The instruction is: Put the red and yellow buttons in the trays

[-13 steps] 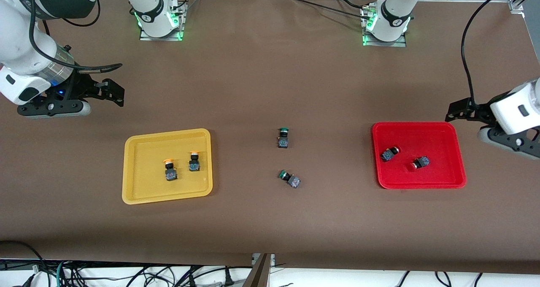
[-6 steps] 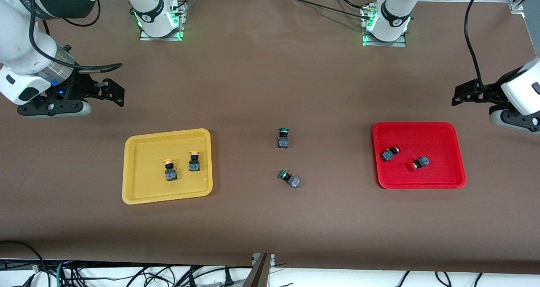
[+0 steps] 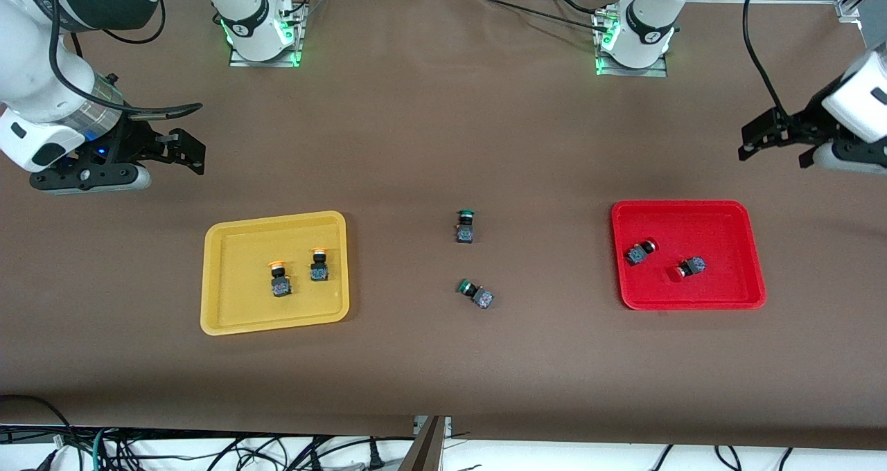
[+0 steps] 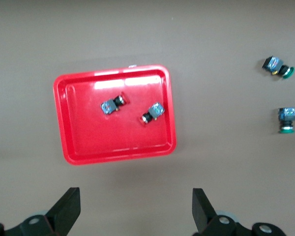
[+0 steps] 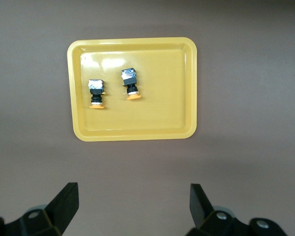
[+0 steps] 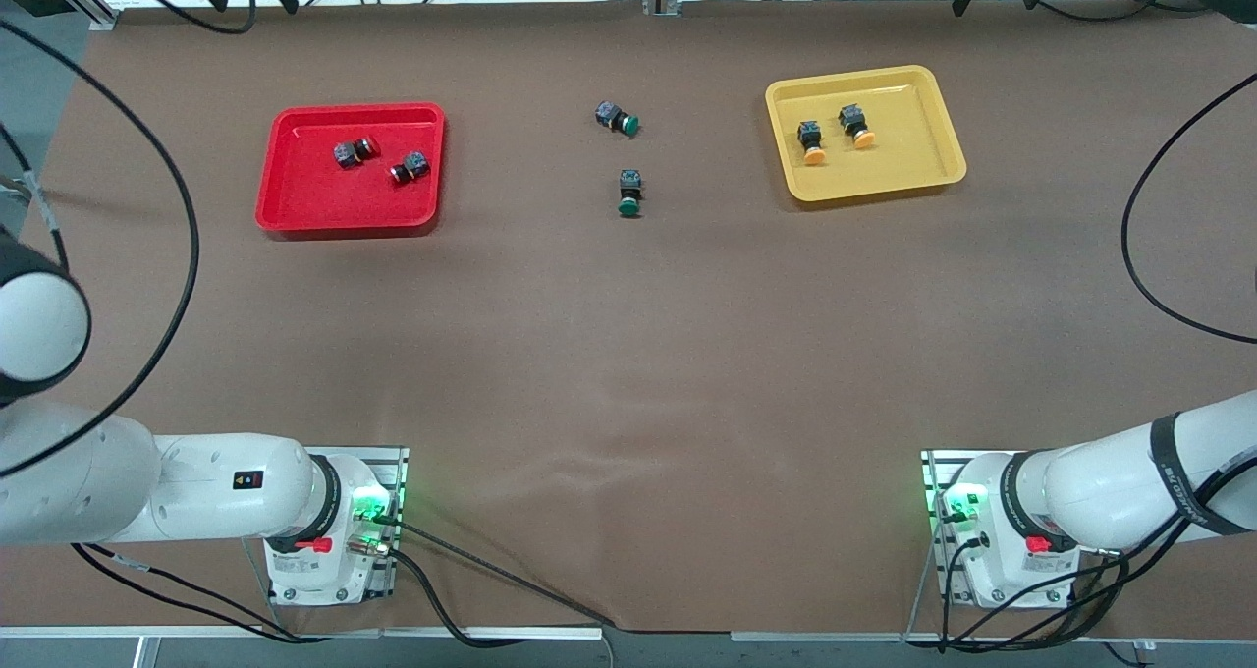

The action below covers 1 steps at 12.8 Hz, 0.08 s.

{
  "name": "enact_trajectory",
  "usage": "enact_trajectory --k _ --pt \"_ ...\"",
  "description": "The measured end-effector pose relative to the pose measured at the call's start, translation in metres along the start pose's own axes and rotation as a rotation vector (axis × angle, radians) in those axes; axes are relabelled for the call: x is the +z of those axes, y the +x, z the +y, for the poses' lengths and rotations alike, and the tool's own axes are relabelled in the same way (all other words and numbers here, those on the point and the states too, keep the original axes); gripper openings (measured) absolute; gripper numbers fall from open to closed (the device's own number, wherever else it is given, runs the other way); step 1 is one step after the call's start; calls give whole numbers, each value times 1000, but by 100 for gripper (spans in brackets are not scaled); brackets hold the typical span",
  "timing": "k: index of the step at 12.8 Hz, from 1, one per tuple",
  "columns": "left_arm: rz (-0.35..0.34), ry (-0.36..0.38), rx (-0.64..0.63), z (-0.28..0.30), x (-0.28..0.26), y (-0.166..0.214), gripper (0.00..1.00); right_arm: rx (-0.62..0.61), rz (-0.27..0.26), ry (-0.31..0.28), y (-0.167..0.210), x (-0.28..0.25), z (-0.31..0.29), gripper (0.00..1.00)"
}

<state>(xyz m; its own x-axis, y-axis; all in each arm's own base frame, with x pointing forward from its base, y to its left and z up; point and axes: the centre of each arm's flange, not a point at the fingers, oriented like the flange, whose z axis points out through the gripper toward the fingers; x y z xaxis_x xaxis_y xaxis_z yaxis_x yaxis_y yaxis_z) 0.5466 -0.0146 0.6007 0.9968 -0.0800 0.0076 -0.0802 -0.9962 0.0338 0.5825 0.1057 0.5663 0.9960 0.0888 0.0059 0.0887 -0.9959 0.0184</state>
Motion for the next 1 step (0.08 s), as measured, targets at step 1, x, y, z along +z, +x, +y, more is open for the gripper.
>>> enact_trajectory --k 1 --pt "-3 2 4 3 0 -7 100 0 0 0 0 0 0 100"
